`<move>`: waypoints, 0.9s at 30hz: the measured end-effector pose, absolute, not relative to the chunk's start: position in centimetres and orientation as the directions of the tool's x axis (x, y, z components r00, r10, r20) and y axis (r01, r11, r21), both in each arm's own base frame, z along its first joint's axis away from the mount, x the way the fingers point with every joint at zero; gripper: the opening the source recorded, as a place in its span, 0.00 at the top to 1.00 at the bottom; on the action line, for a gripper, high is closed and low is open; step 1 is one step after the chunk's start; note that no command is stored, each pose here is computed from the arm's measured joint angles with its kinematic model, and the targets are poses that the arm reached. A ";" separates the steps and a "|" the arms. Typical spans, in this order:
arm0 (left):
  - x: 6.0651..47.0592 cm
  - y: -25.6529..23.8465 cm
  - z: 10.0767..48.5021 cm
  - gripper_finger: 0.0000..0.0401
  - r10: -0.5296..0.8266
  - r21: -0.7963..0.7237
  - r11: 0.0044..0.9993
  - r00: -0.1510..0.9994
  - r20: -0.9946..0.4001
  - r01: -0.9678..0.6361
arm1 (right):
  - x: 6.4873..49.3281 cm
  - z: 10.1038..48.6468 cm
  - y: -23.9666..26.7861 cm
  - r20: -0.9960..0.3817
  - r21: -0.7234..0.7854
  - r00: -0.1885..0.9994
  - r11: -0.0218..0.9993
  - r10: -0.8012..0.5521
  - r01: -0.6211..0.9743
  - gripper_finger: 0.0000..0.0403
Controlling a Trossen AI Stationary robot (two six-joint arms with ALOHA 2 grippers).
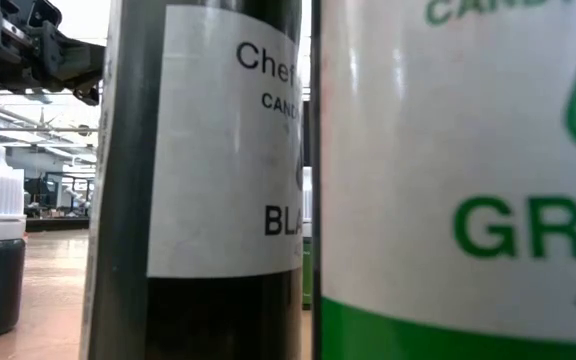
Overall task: Pick & Place food coloring
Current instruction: Put the large blue food coloring bottle into the gray bin
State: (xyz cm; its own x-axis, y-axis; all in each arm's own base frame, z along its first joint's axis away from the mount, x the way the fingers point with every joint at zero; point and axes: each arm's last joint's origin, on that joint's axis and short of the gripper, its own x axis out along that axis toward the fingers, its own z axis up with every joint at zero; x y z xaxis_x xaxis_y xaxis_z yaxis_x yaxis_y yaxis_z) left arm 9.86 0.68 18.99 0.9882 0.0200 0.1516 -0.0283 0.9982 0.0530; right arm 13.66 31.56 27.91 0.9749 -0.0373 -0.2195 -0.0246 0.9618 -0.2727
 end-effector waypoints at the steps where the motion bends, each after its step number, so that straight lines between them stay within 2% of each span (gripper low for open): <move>1: 9.9 0.7 19.0 0.86 0.020 0.053 0.998 0.987 0.157 -0.028 | 13.9 27.0 32.1 -0.223 -0.257 0.974 0.966 -0.040 -0.020 1.00; 4: 9.9 0.7 19.1 0.86 0.020 0.054 0.998 0.987 0.159 -0.029 | 14.4 24.4 33.7 -0.233 -0.218 0.972 0.976 -0.044 -0.009 1.00; 8: 9.9 0.7 19.1 0.86 0.020 0.065 0.997 0.987 0.159 -0.030 | 14.8 21.4 34.9 -0.251 -0.266 0.966 0.964 -0.056 -0.013 1.00; 14: 9.9 0.7 19.1 0.86 0.020 0.067 0.997 0.987 0.159 -0.031 | 15.3 19.4 35.3 -0.263 -0.282 0.961 0.959 -0.081 0.003 0.97; 18: 9.9 0.7 19.1 0.86 0.025 0.066 0.997 0.987 0.159 -0.036 | 16.1 19.4 34.9 -0.264 -0.192 0.959 0.980 -0.100 0.050 0.86; 22: 9.8 0.8 19.1 0.86 0.067 0.059 0.995 0.985 0.160 -0.078 | 17.0 19.4 34.5 -0.269 -0.183 0.956 0.980 -0.120 0.072 0.72; 27: 9.8 1.0 19.1 0.86 0.126 0.049 0.990 0.979 0.160 -0.136 | 18.1 19.3 34.2 -0.375 -0.155 0.927 0.987 -0.032 -0.029 0.60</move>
State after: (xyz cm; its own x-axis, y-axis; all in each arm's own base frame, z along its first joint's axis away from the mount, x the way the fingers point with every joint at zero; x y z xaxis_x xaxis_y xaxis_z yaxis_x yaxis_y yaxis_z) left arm 9.83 0.98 19.07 0.9790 0.1262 0.1600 -0.1356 0.9895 0.0492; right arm 18.10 34.17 19.31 0.9266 -0.0317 -0.3746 -0.0289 0.9875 -0.1551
